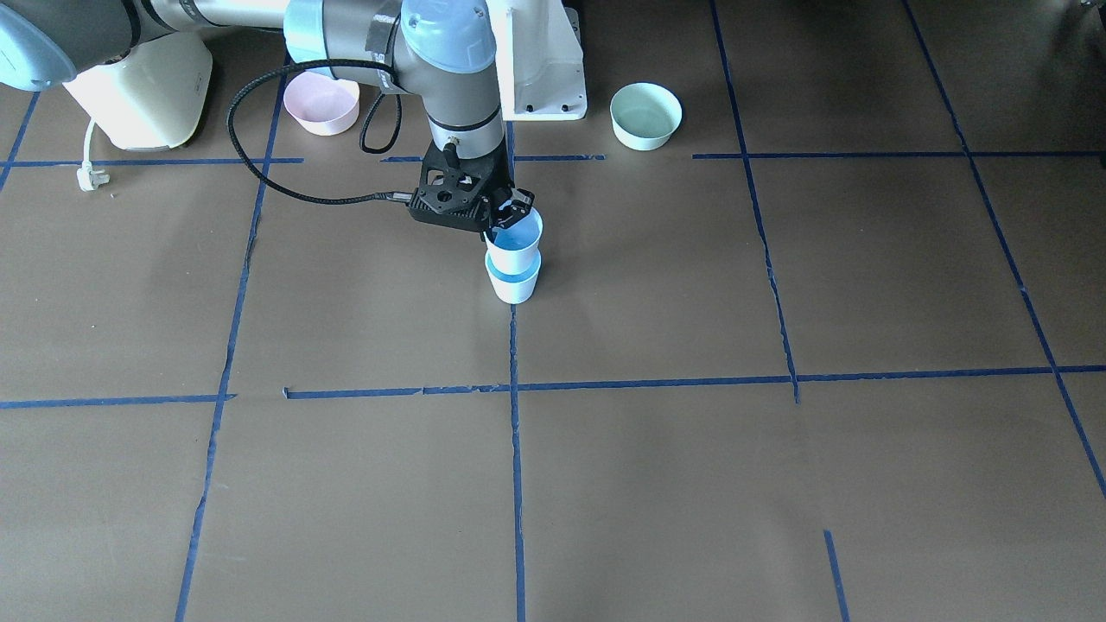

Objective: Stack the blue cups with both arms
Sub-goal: 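Carry the cup with the right gripper and lower it into the center cup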

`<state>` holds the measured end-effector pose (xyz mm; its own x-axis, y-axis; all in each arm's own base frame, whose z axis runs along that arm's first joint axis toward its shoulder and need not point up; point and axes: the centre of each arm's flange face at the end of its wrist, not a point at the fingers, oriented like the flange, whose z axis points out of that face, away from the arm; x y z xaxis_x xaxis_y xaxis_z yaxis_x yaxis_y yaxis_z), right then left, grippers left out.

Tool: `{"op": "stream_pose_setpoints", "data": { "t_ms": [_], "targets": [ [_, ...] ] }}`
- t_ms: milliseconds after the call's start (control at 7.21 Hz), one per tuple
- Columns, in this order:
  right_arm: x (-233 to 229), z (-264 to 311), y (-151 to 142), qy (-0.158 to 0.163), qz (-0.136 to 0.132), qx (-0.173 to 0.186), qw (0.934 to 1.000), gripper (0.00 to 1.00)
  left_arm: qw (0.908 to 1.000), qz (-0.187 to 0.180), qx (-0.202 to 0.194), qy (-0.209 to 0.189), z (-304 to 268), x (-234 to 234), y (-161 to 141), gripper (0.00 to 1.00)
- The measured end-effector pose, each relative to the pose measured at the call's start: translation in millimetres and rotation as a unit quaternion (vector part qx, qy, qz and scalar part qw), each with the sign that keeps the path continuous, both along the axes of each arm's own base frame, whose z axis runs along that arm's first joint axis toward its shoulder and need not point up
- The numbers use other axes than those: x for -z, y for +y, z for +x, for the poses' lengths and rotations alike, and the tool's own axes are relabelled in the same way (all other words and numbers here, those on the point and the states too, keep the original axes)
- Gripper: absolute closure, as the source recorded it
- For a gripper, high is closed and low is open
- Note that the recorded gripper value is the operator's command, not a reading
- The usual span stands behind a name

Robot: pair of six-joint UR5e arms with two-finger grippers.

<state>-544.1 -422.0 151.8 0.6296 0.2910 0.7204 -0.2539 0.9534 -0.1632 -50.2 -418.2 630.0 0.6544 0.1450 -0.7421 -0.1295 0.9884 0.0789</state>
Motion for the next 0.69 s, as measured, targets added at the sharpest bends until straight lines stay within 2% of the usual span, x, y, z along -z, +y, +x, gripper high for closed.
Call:
{"op": "stream_pose_setpoints", "data": {
  "t_ms": [416, 693],
  "targets": [
    [1.6, 0.3, 1.5, -0.001, 0.005, 0.001, 1.0, 0.01, 1.0, -0.001, 0.0, 0.0, 0.0, 0.0, 0.0, 0.0],
    [-6.7, 20.0, -18.9, -0.001, 0.01, 0.008, 0.9999, 0.01, 1.0, -0.002, 0.0, -0.001, -0.1, -2.2, 0.3, 0.0]
  ]
}}
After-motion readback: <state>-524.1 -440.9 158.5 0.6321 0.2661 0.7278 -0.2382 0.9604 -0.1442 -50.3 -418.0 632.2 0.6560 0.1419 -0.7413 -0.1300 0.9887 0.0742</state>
